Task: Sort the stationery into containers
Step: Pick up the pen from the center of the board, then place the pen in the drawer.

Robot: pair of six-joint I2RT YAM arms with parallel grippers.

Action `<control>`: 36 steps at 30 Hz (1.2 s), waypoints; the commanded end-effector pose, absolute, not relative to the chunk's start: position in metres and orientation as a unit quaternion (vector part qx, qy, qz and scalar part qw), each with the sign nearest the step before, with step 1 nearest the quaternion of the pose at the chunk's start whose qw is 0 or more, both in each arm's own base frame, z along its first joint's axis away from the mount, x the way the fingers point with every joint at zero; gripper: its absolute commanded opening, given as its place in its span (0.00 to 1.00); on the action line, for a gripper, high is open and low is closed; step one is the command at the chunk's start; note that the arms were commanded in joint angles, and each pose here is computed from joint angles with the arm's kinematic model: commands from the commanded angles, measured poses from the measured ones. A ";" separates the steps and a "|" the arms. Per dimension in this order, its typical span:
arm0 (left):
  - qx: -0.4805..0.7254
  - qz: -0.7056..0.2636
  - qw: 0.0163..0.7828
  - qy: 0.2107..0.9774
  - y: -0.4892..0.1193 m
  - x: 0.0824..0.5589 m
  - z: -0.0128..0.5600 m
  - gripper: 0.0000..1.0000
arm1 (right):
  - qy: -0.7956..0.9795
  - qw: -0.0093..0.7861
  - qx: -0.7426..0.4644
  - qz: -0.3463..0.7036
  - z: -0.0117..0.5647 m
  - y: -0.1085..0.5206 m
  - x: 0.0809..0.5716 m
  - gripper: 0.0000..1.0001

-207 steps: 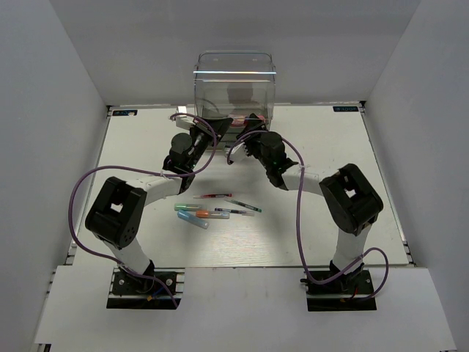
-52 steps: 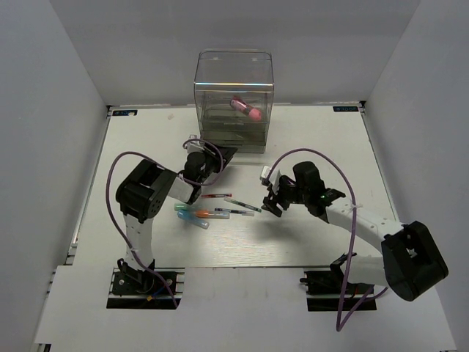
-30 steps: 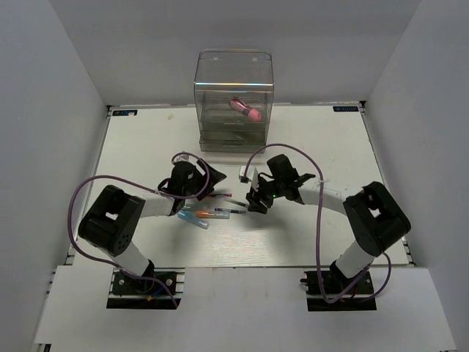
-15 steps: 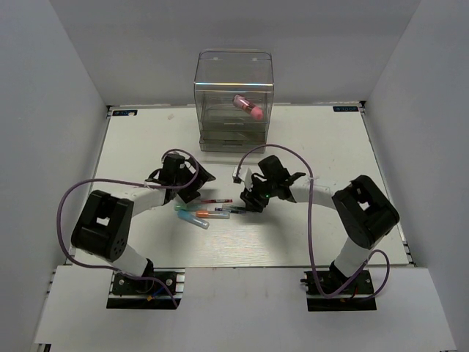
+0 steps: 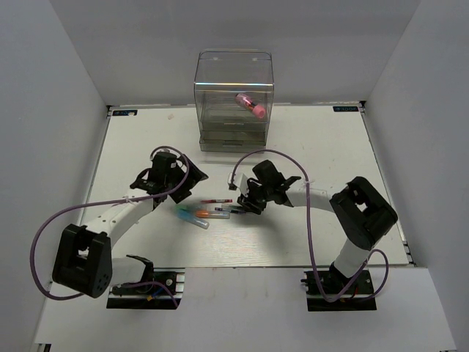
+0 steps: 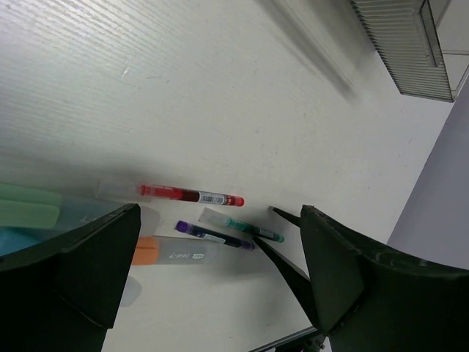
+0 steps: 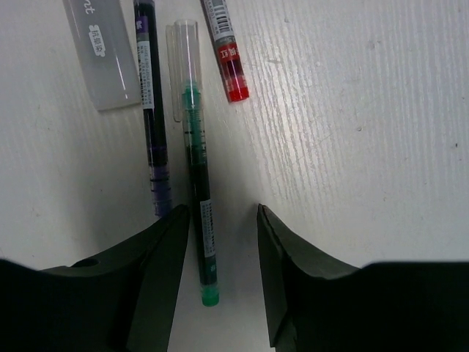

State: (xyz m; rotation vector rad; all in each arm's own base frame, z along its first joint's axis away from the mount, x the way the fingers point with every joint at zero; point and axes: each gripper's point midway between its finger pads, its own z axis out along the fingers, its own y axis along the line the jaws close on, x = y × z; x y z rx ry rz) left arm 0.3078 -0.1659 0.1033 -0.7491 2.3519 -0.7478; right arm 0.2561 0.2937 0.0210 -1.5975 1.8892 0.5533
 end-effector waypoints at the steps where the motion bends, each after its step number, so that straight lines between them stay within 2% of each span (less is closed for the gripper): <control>1: -0.288 -0.261 0.276 0.879 -0.155 0.295 0.103 0.99 | 0.703 0.305 -0.615 0.186 0.018 0.294 0.257 0.48; 4: -0.291 -0.266 0.279 0.876 -0.156 0.295 0.107 0.99 | 0.701 0.306 -0.622 0.167 0.016 0.293 0.258 0.45; 6: -0.295 -0.265 0.274 0.876 -0.155 0.293 0.103 0.99 | 0.699 0.303 -0.627 0.164 0.013 0.295 0.258 0.38; 7: -0.297 -0.271 0.269 0.875 -0.158 0.292 0.104 0.99 | 0.698 0.301 -0.628 0.167 0.015 0.297 0.258 0.28; 9: -0.299 -0.281 0.266 0.873 -0.161 0.292 0.106 0.99 | 0.703 0.285 -0.629 0.171 0.010 0.296 0.253 0.16; 10: -0.313 -0.288 0.258 0.867 -0.163 0.292 0.108 0.99 | 0.705 0.281 -0.628 0.173 0.010 0.296 0.253 0.01; 14: -0.334 -0.277 0.233 0.870 -0.162 0.287 0.102 0.99 | 0.694 0.300 -0.630 0.174 0.028 0.296 0.256 0.00; 17: -0.336 -0.285 0.232 0.867 -0.165 0.289 0.107 0.98 | 0.672 0.347 -0.637 0.153 0.060 0.295 0.268 0.00; 25: -0.378 -0.311 0.188 0.851 -0.186 0.298 0.109 0.95 | 0.605 0.526 -0.594 0.062 0.172 0.300 0.339 0.00; 29: -0.395 -0.309 0.164 0.850 -0.195 0.313 0.108 0.95 | 0.582 0.555 -0.594 0.021 0.188 0.308 0.372 0.00; 30: -0.407 -0.307 0.157 0.846 -0.197 0.316 0.107 0.95 | 0.571 0.575 -0.586 0.010 0.210 0.311 0.383 0.00; 36: -0.435 -0.274 0.103 0.852 -0.204 0.324 0.095 0.93 | 0.524 0.584 -0.617 -0.058 0.214 0.323 0.425 0.00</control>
